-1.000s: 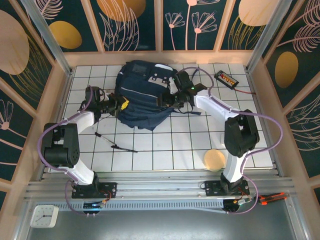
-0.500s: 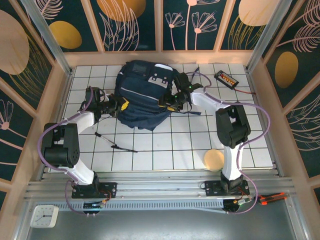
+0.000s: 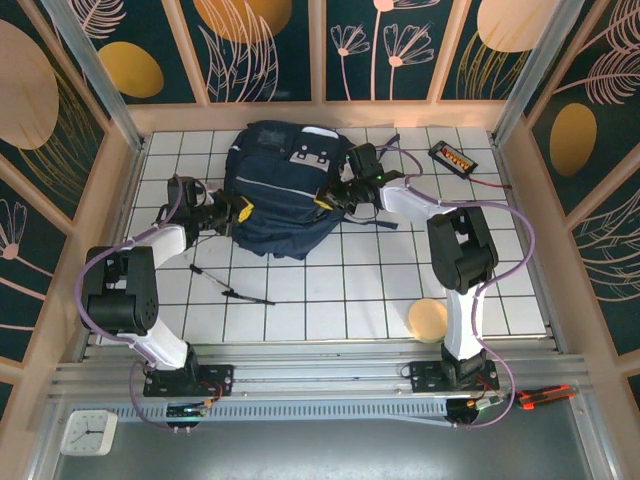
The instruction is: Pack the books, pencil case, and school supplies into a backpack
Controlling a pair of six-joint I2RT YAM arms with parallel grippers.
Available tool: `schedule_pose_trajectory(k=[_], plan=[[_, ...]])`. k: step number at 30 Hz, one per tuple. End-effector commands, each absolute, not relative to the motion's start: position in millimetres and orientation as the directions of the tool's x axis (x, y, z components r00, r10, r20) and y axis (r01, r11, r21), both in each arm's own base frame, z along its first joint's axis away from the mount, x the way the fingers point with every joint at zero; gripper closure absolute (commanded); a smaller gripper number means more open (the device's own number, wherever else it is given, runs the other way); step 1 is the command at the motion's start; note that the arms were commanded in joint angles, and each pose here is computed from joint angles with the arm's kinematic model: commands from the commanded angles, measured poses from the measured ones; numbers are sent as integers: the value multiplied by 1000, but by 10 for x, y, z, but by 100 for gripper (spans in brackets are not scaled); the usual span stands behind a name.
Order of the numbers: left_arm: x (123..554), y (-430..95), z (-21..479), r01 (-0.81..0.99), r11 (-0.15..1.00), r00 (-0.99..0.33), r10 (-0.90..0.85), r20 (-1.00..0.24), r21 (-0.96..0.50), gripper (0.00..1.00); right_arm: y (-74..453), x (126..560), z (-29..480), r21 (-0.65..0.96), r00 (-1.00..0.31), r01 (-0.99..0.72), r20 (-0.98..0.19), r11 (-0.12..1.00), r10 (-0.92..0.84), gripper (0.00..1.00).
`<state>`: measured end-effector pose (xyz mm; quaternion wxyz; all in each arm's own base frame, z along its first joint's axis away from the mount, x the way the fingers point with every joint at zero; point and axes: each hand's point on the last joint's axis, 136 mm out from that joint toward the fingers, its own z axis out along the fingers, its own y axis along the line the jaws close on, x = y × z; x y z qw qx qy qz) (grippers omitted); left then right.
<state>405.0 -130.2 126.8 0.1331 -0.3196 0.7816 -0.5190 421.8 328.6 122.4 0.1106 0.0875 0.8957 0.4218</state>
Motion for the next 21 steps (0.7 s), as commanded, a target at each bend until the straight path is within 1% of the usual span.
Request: schedule_pose_trajectory(k=[1,4,5,6,7,8,9,13,21], plan=[[3999,-1382,1408,-290,270,-800,-595,77,-918,100,3510,4284,1762,859,-945,-38,-198,510,262,100],[4022,-1382,1450,-264,299,-812,-581,44,-917,100,3517,4298,1872,866,-938,-23,-191,500,288,100],[4031,-1380,1488,-249,309,-815,-579,27,-918,95,3527,4298,1931,869,-935,-22,-193,494,297,100],[4040,-1372,1528,-236,318,-815,-579,9,-918,82,3533,4302,1985,873,-932,-20,-194,488,307,100],[4046,-1364,1581,-222,326,-814,-581,-9,-919,62,3532,4312,2039,875,-927,-17,-195,483,320,100],[4043,-1358,1633,-210,333,-814,-581,-25,-919,20,3539,4325,2112,881,-923,-19,-197,473,330,100],[4040,-1358,1681,-195,336,-815,-579,-39,-921,1,3541,4332,2166,884,-920,-16,-196,466,341,100],[3999,-1348,1860,-157,340,-809,-583,-77,-927,1,3560,4366,2394,900,-909,-11,-190,435,371,100],[3940,-1567,1981,-134,261,-828,-559,-37,-956,1,3627,4365,2703,929,-904,-4,-161,369,397,100]])
